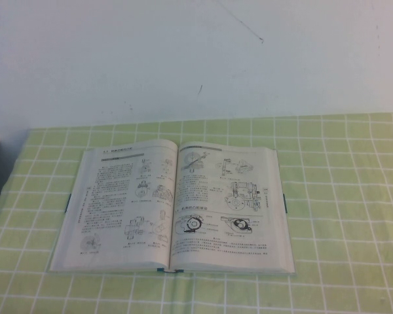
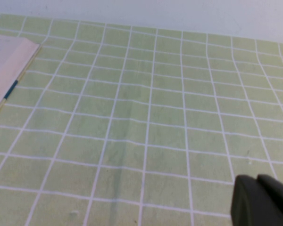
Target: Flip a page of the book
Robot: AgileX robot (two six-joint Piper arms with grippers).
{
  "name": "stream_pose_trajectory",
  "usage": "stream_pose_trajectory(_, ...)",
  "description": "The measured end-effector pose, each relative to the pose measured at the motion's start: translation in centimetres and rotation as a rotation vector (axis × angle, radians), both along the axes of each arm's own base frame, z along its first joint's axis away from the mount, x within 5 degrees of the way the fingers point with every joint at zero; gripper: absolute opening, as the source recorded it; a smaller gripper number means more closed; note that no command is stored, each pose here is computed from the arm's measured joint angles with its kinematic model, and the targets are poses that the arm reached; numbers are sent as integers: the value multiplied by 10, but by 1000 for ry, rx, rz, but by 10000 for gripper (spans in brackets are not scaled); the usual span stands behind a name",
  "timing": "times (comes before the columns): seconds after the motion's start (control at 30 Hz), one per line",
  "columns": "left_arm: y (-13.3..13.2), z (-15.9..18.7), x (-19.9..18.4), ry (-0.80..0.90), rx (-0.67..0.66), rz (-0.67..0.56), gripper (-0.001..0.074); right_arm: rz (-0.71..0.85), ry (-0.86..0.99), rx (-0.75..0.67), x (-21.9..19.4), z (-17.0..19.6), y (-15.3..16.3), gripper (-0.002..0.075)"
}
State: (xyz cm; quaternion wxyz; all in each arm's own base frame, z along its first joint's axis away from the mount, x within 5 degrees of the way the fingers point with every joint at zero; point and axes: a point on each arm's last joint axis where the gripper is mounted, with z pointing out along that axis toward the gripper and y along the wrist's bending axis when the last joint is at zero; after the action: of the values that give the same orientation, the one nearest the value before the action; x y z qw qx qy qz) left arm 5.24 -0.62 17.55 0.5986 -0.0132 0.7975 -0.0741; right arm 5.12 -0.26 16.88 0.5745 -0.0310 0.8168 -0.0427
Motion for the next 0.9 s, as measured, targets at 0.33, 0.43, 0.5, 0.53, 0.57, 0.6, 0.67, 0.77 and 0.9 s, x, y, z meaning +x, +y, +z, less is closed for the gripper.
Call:
stream_pose_trajectory(0.33,1,1,1,-24,12,3,-3,0,-2,-3,0,0,0,-3)
stream_pose_trajectory(0.43,1,3,1,-46,12,4,-3,1,-26,-3,1,2,0,-3)
stream_pose_trajectory(0.5,1,6,2,-76,11,5,-3,3,-69,-4,2,4,0,-3)
stream_pose_trajectory(0.53,1,7,2,-94,9,5,-3,5,-102,-5,3,7,0,-3)
stream_pose_trajectory(0.57,1,9,3,-119,7,6,-3,7,-144,-5,4,11,0,-3)
stream_pose_trajectory(0.6,1,12,3,-149,4,7,-3,9,-181,-6,4,14,1,-3)
stream_pose_trajectory(0.67,1,18,4,-216,-2,10,-3,14,-286,-10,6,23,1,-3)
stream_pose_trajectory(0.77,1,32,3,-363,-16,16,-3,21,-414,-13,5,35,2,-3)
stream_pose_trajectory(0.9,2,49,0,-558,-30,23,-3,28,-586,14,3,50,3,-3)
